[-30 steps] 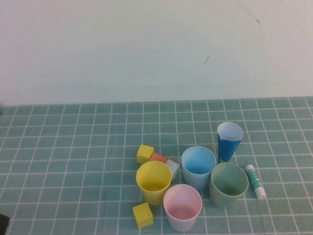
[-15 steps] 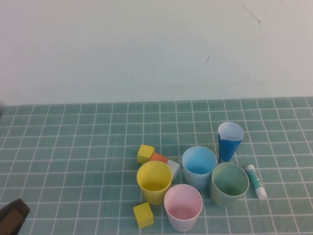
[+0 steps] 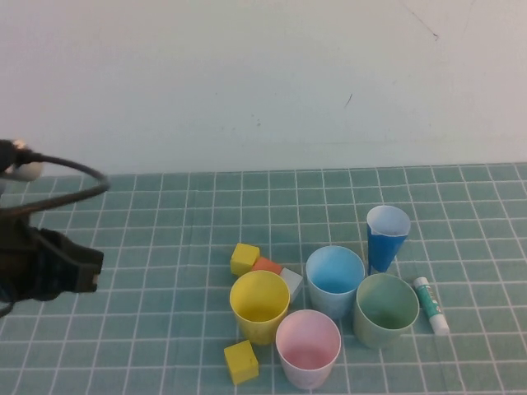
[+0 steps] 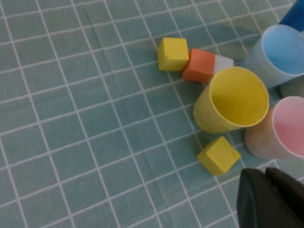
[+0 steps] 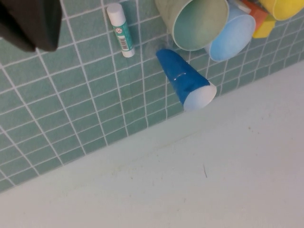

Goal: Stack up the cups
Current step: Pick up the yellow cup

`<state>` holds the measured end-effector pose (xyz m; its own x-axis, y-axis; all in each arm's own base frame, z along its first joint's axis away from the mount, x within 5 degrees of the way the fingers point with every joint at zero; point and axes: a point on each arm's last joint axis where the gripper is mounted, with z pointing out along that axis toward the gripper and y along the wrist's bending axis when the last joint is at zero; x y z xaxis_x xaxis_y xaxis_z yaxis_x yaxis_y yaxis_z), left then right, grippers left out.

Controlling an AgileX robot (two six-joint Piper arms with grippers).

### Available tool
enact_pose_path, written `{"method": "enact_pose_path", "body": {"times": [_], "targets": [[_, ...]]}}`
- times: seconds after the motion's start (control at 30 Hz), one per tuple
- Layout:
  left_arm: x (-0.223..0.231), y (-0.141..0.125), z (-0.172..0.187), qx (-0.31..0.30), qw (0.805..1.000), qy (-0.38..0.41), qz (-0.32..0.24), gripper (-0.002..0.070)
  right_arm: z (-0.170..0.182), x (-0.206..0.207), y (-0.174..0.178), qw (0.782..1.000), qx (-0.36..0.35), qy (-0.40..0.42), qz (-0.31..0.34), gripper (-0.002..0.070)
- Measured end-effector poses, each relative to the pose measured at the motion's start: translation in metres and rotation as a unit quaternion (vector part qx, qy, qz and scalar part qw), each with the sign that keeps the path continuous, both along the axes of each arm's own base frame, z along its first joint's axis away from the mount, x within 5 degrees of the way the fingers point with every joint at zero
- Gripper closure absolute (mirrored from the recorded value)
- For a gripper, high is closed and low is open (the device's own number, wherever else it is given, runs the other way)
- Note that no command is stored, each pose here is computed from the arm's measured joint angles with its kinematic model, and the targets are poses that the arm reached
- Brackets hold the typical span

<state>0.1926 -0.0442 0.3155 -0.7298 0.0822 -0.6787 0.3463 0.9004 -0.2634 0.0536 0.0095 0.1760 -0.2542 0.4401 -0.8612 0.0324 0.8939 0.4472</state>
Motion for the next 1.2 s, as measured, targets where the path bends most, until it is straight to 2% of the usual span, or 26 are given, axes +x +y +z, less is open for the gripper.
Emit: {"method": "enact_pose_path", "body": {"times": [0.13, 0.37, 0.47, 0.6, 0.7, 0.87, 0.93, 1.03, 1.2], "targets": [[0.030, -0.019, -0.003, 0.035, 0.998, 0.029, -0.042, 0.0678, 0.000, 0.000, 0.000, 1.000, -0.001, 0.000, 0.000, 0.0679], [0.057, -0.078, -0.016, 0.114, 0.984, 0.058, -0.126, 0.0678, 0.000, 0.000, 0.000, 1.000, -0.005, -0.001, 0.002, 0.0679], [0.068, -0.101, -0.024, 0.145, 0.977, 0.066, -0.142, 0.0678, 0.000, 0.000, 0.000, 1.000, -0.008, -0.001, 0.003, 0.0679], [0.087, -0.125, -0.036, 0.157, 0.971, 0.105, -0.147, 0.0665, 0.000, 0.000, 0.000, 1.000, -0.009, -0.001, 0.003, 0.0679], [0.102, -0.138, -0.049, 0.163, 0.965, 0.145, -0.145, 0.0573, 0.000, 0.000, 0.000, 1.000, -0.009, -0.001, 0.003, 0.0679], [0.130, -0.154, -0.070, 0.164, 0.961, 0.182, -0.127, 0.0302, 0.000, 0.000, 0.000, 1.000, -0.009, -0.001, 0.003, 0.0679], [0.138, -0.159, -0.081, 0.167, 0.959, 0.191, -0.126, 0.0239, 0.000, 0.000, 0.000, 1.000, -0.009, -0.001, 0.003, 0.0679], [0.148, -0.164, -0.096, 0.173, 0.955, 0.206, -0.127, 0.0210, 0.000, 0.000, 0.000, 1.000, -0.009, -0.001, 0.003, 0.0679], [0.156, -0.167, -0.127, 0.198, 0.944, 0.234, -0.126, 0.0225, 0.000, 0.000, 0.000, 1.000, -0.012, -0.001, 0.004, 0.0679]]}}
